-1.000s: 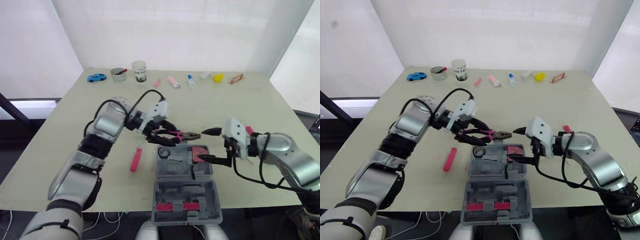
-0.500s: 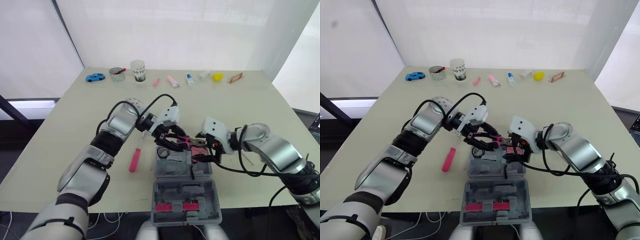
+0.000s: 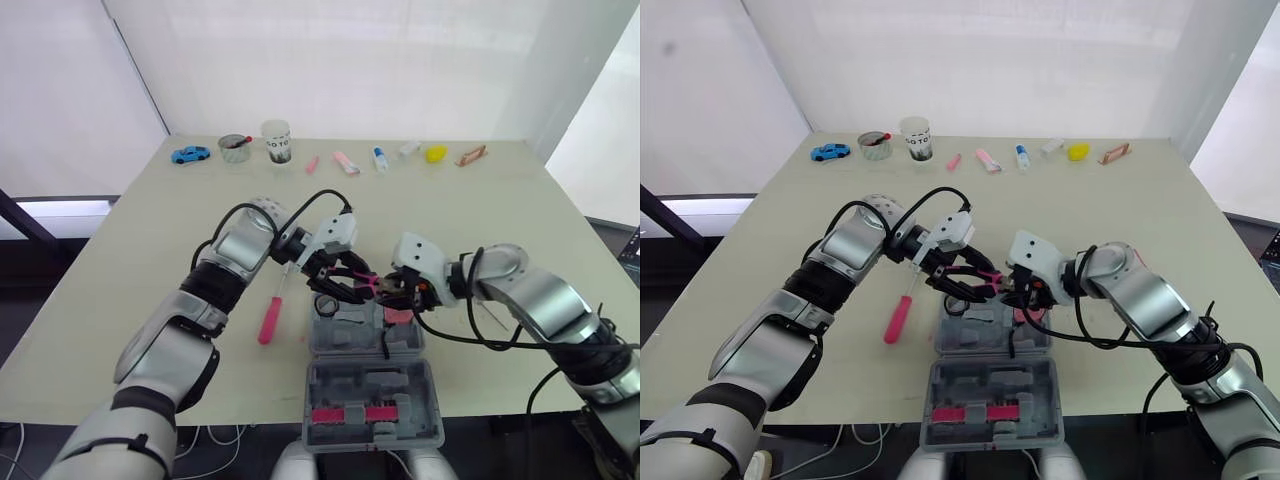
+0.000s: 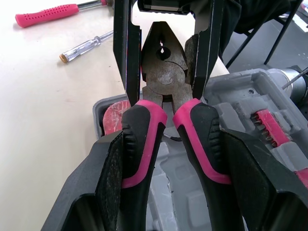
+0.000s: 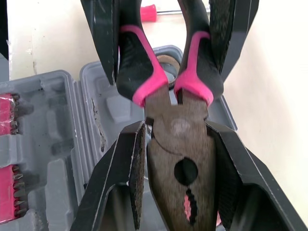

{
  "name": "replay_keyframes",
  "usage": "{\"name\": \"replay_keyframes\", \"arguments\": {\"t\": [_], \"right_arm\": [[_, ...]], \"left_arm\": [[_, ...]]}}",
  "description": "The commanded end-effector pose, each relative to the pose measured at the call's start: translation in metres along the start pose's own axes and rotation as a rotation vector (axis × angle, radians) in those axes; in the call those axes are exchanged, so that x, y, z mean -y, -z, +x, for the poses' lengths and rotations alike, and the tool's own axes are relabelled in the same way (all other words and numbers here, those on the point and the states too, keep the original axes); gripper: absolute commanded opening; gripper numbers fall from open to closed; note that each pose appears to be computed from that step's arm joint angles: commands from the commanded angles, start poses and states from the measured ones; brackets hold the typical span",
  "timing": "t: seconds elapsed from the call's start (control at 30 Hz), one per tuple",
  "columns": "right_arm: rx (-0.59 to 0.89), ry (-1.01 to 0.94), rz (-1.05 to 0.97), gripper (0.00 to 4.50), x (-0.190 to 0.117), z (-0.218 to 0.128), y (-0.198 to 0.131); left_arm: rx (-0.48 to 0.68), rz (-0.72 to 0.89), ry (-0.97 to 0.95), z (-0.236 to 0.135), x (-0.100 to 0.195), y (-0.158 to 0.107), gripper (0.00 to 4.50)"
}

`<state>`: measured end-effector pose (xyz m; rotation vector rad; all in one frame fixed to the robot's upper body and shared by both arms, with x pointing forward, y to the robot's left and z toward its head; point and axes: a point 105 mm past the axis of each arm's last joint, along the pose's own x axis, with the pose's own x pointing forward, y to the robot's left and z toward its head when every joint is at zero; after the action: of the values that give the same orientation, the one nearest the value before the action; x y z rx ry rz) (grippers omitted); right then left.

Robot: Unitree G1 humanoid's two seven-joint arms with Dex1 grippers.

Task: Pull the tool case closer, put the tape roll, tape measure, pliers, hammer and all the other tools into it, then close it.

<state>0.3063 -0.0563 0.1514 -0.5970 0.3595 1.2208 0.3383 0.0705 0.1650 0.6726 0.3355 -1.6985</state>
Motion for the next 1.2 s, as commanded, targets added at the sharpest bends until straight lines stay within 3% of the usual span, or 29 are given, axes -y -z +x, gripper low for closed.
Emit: {"name": "replay_keyframes", "arguments": {"t": [0.03,0.5,0.6,0.8,0.83,0.9,0.93,0.97,1.2], "right_arm": [[0.022,0.003,-0.049,1.87,0.001,-0.002,-0.011],[0.023,0.004,-0.050,1.87,0.002,-0.002,-0.012],[0.026,0.004,-0.047,1.05,0.002,-0.001,-0.013],[0.015,0.015,-0.036,0.99,0.002,-0.002,-0.008],[0.012,0.017,-0.035,0.99,0.002,-0.002,-0.007],[0.009,0.020,-0.032,0.99,0.002,-0.003,-0.005],[0.008,0.022,-0.030,0.99,0.002,-0.003,-0.004],[0.004,0.026,-0.028,0.99,0.002,-0.004,-0.001],[-0.016,0.027,-0.043,0.99,-0.003,-0.007,0.011]], "left_arm": [[0.015,0.049,0.047,-0.004,0.004,-0.010,2.56],[0.005,0.038,0.053,-0.003,0.005,-0.006,2.56],[0.002,0.036,0.055,-0.003,0.005,-0.005,2.56],[0.000,0.012,0.056,-0.003,0.007,-0.002,2.56],[0.002,0.013,0.048,-0.004,0.006,-0.002,3.36],[0.010,0.011,0.035,-0.006,0.004,-0.002,3.74],[0.022,0.009,0.033,-0.007,0.004,-0.003,4.24],[0.044,0.012,0.025,-0.009,0.003,-0.005,4.47],[0.111,0.005,-0.029,-0.031,0.009,-0.001,4.47]]}}
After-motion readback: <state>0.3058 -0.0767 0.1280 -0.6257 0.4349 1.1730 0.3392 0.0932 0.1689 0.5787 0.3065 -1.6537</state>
